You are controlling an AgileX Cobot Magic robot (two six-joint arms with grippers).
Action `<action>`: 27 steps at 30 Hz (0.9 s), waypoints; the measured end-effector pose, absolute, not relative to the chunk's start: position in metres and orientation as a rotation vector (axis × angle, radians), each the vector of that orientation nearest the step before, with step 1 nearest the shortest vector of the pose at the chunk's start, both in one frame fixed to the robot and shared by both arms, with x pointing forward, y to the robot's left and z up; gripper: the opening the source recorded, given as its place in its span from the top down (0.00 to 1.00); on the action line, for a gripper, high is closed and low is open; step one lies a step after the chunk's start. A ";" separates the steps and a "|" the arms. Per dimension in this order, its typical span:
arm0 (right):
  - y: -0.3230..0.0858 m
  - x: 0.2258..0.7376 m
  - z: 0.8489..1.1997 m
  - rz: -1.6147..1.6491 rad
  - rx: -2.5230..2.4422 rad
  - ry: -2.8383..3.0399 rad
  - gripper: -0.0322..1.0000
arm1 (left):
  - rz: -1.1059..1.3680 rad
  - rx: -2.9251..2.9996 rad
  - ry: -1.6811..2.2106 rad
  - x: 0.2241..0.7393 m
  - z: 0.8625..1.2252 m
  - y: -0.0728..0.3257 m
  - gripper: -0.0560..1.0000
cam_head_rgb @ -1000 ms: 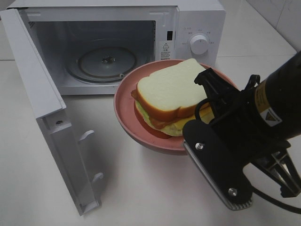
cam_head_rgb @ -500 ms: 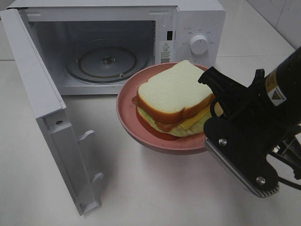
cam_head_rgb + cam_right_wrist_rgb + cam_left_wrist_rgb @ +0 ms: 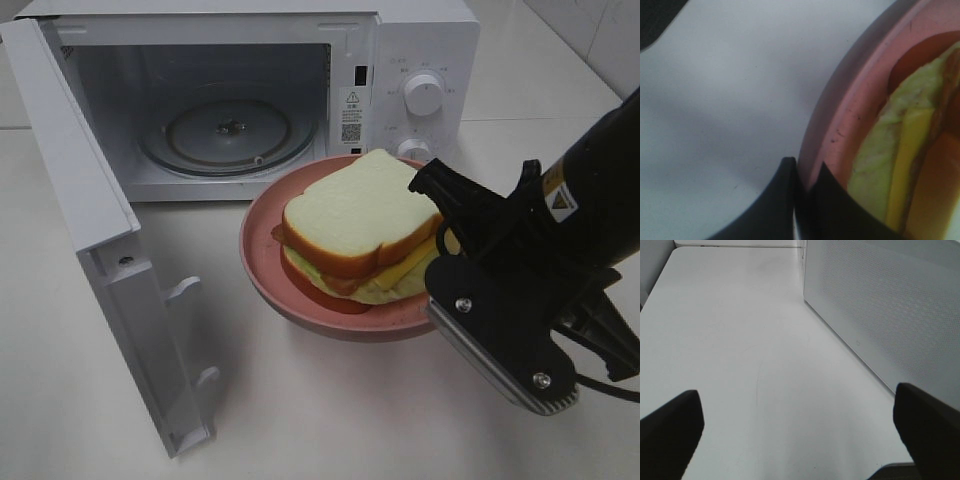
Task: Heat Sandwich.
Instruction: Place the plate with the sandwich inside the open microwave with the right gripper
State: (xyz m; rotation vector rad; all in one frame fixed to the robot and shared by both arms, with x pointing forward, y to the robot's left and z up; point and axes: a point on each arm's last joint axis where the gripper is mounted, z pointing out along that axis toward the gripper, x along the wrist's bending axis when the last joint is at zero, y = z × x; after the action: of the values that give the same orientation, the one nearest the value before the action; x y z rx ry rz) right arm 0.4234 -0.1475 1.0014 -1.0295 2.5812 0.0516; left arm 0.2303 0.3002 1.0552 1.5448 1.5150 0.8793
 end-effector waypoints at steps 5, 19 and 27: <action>-0.135 0.434 1.002 0.093 -1.015 2.594 0.92 | 0.879 1.545 1.515 0.230 1.055 0.300 0.03; -0.101 0.465 0.995 0.173 -1.031 2.611 0.92 | 0.879 1.545 1.515 0.230 1.055 0.300 0.03; -0.083 0.485 0.995 0.187 -1.026 2.596 0.92 | 0.879 1.545 1.515 0.230 1.055 0.300 0.03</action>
State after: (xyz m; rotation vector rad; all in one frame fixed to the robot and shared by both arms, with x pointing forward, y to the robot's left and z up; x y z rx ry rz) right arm 0.4852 -0.0825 0.9946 -1.0259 2.5956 0.1870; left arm 0.2303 0.3002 1.0552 1.5448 1.5150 0.8793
